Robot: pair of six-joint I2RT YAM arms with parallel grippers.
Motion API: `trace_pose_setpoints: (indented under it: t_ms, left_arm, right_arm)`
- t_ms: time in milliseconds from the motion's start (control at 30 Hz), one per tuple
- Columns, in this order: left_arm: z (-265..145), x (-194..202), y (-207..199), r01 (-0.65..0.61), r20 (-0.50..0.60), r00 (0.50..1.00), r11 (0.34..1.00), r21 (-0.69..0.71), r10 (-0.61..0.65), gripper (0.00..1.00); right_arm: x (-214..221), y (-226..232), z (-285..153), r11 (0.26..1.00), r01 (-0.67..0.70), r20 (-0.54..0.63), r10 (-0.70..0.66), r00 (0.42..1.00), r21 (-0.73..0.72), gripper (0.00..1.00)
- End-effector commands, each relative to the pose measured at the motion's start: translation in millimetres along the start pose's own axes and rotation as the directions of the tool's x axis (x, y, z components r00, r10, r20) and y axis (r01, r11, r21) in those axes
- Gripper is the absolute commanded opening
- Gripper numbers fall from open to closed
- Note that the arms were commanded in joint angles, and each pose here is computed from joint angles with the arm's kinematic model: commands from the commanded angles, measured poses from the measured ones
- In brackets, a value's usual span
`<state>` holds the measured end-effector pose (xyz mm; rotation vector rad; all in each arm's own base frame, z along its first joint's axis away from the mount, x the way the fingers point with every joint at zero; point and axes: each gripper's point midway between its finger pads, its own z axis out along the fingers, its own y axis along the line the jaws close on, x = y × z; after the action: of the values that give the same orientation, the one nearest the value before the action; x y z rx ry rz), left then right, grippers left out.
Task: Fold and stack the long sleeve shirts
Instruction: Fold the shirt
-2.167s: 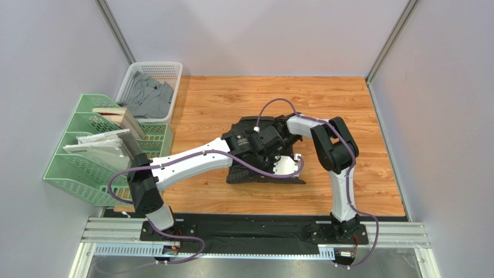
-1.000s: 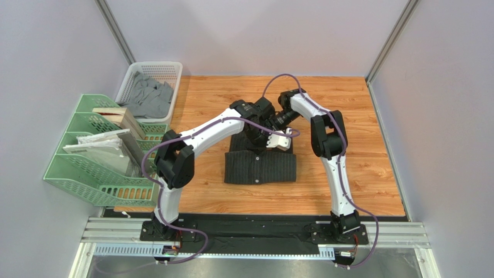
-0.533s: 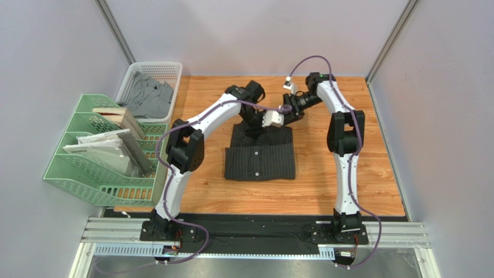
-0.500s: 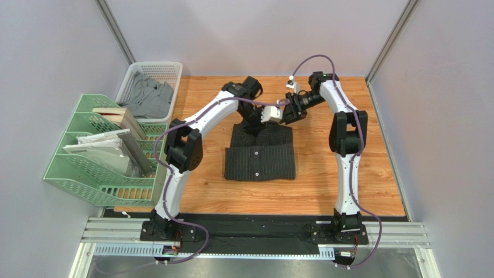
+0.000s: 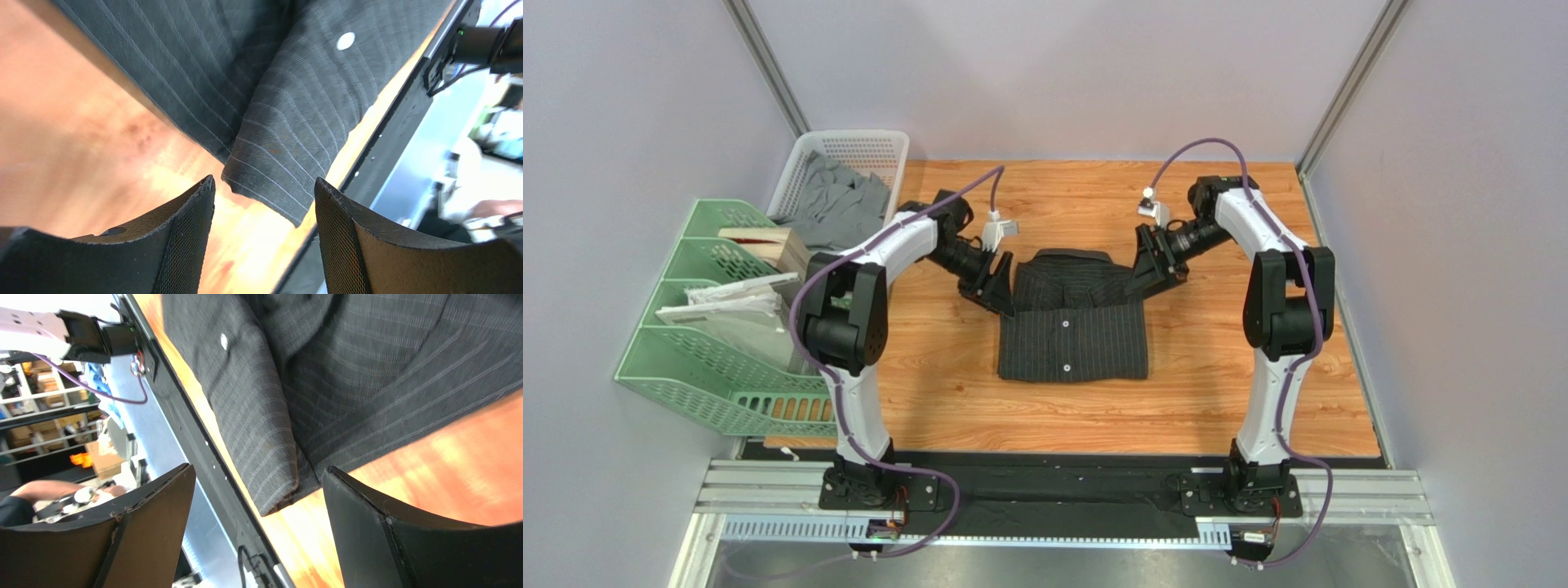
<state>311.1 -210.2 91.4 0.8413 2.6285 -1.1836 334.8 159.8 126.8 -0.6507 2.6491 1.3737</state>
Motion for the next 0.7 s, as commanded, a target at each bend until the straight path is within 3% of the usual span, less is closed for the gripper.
trace_pose_setpoints:
  t_ms: [0,133,333,367,433,533,633,667]
  left_arm:
    - [0,-15,-16,0.047,0.099,0.994,0.999,0.005,-0.048,0.66]
    - [7,-4,-2,0.089,0.096,0.992,0.996,-0.02,-0.087,0.66]
    - [8,-4,-13,0.056,0.119,0.991,0.997,0.045,-0.061,0.52]
    - [8,-5,-15,0.046,0.124,0.991,0.997,0.056,-0.052,0.46]
    - [6,-5,-18,0.042,0.129,0.99,0.997,0.062,-0.05,0.39]
    - [0,-6,-24,0.042,0.144,0.988,0.996,0.082,-0.053,0.15]
    - [-9,-9,-33,0.035,0.157,0.986,0.994,0.103,-0.051,0.0]
    - [-15,-12,-38,0.021,0.161,0.986,0.994,0.11,-0.039,0.0]
  right_arm:
    - [8,-1,2,0.997,0.063,0.001,-0.063,0.998,0.032,0.82]
    - [16,-7,10,0.998,0.063,-0.021,-0.062,0.998,0.03,0.8]
    - [25,-9,16,0.998,0.06,-0.033,-0.06,0.998,0.009,0.54]
    - [25,-8,17,0.998,0.066,-0.03,-0.066,0.997,0.007,0.43]
    - [26,-8,16,0.998,0.062,-0.026,-0.062,0.998,0.009,0.31]
    - [28,-7,14,0.998,0.059,-0.025,-0.058,0.998,0.018,0.04]
    - [28,-2,8,0.999,0.048,-0.015,-0.048,0.999,0.016,0.0]
    - [28,1,5,0.999,0.04,-0.014,-0.04,0.999,0.012,0.0]
